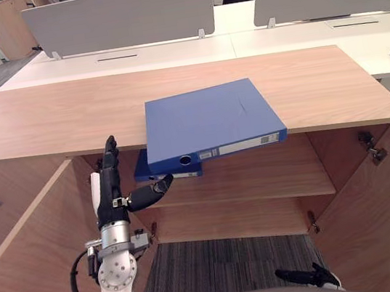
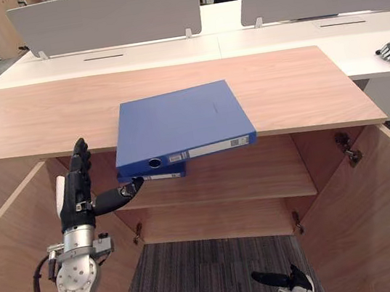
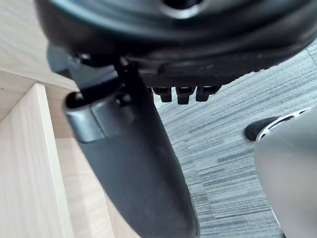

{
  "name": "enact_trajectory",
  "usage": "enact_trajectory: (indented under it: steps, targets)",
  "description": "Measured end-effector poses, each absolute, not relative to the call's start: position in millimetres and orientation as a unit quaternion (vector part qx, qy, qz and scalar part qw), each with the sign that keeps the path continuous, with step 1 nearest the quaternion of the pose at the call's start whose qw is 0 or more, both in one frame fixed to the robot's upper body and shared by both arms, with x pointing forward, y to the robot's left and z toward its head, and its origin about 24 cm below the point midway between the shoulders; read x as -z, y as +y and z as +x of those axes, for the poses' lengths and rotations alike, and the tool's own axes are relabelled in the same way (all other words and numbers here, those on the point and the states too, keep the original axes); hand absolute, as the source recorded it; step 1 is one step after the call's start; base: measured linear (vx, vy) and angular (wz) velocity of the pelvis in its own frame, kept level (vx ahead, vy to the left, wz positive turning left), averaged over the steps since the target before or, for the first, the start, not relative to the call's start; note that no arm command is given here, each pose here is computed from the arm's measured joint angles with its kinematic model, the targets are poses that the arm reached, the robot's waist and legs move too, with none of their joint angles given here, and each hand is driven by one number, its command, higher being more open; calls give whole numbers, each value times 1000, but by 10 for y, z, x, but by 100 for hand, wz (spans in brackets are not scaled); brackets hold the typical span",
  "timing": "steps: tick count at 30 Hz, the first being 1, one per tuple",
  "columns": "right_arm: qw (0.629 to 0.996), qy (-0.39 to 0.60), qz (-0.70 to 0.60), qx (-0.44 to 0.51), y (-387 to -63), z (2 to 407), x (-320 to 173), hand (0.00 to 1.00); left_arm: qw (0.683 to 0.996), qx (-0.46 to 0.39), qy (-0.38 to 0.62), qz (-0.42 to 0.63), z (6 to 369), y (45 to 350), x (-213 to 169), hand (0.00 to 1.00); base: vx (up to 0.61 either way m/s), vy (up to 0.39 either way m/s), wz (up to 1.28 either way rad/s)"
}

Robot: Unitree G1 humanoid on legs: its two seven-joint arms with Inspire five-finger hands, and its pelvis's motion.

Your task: Walk over to the cabinet, pick up the folder, carry it to the office cabinet, place the folder inside the office cabinet, then close the office cabinet door

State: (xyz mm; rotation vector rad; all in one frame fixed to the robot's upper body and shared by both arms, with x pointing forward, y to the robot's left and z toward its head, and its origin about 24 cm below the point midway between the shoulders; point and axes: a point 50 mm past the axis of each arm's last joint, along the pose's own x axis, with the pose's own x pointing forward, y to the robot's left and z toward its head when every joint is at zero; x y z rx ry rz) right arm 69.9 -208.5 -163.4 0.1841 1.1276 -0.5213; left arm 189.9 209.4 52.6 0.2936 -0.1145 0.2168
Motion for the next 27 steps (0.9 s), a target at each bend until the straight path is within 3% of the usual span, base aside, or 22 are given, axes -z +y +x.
enact_trajectory:
  steps: [8, 14, 27]
  targets:
    - [808, 533, 91, 234, -2073, 705, 1649, 100, 967, -55, -72, 236, 1947, 2143, -628, 100, 1, -5, 1]
    - [803, 541, 88, 232, -2093, 694, 1663, 100, 950, -15, -165, 266, 1925, 1916, -980, 100, -26, 8, -9]
    - [788, 561, 74, 243, -2205, 529, 1679, 100, 920, 12, -270, 285, 1880, 1706, -1327, 100, -31, 0, -3]
